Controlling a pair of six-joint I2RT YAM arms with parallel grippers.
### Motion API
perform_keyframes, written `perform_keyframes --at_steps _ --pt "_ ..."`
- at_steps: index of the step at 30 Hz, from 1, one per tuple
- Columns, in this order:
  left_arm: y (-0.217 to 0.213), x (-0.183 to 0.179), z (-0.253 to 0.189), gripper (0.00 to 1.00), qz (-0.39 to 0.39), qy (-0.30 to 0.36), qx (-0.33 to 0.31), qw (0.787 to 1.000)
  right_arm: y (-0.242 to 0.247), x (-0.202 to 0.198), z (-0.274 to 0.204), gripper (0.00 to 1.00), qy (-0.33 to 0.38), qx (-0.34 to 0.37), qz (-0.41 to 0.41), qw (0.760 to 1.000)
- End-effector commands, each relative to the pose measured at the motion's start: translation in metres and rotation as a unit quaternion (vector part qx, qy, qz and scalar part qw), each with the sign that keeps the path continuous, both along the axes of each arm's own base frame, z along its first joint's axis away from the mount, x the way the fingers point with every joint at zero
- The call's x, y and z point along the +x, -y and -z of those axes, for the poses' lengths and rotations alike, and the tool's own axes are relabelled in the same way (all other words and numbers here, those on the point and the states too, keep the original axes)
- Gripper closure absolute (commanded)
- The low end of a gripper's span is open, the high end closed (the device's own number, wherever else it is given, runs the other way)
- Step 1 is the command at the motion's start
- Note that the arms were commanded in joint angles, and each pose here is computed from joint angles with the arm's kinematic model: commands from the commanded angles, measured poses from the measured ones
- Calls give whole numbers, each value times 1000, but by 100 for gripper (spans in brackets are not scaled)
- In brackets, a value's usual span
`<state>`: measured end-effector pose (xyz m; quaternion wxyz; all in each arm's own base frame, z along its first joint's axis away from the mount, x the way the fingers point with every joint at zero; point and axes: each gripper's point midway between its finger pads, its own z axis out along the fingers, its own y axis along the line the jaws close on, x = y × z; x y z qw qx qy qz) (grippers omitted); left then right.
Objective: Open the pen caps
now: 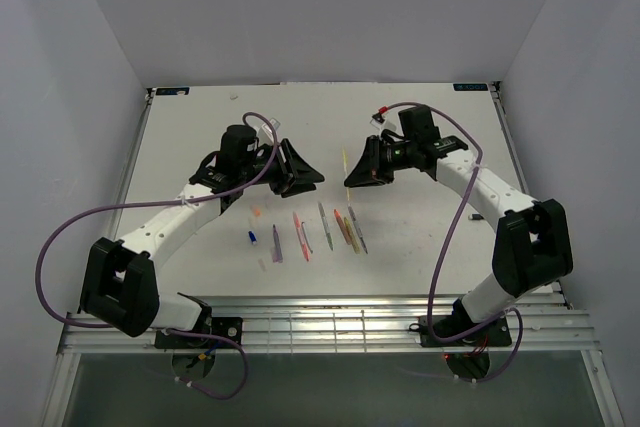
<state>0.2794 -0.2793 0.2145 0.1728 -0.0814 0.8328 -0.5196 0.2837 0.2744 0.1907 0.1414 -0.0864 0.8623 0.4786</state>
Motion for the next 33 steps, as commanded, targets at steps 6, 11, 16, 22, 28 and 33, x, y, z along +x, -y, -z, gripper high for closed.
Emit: perform_keyframes --at_steps 6,11,16,22,28,33 --pt "20 -10 -15 44 40 24 -22 999 -15 2 -29 92 15 47 -1 999" --pt "33 -12 -14 44 55 35 -20 998 -21 6 -35 92 -7 65 14 998" --pt "38 -13 -8 46 61 31 -15 998 -27 4 -39 92 -29 94 24 995" --pt "44 -10 -7 48 69 31 -14 997 -33 0 -40 92 -34 99 18 994" --pt "46 -10 -4 53 75 28 -13 997 -38 -6 -37 92 -39 98 15 994" --pt "45 -15 -4 63 82 25 -16 996 -37 -3 -35 92 -37 93 28 995"
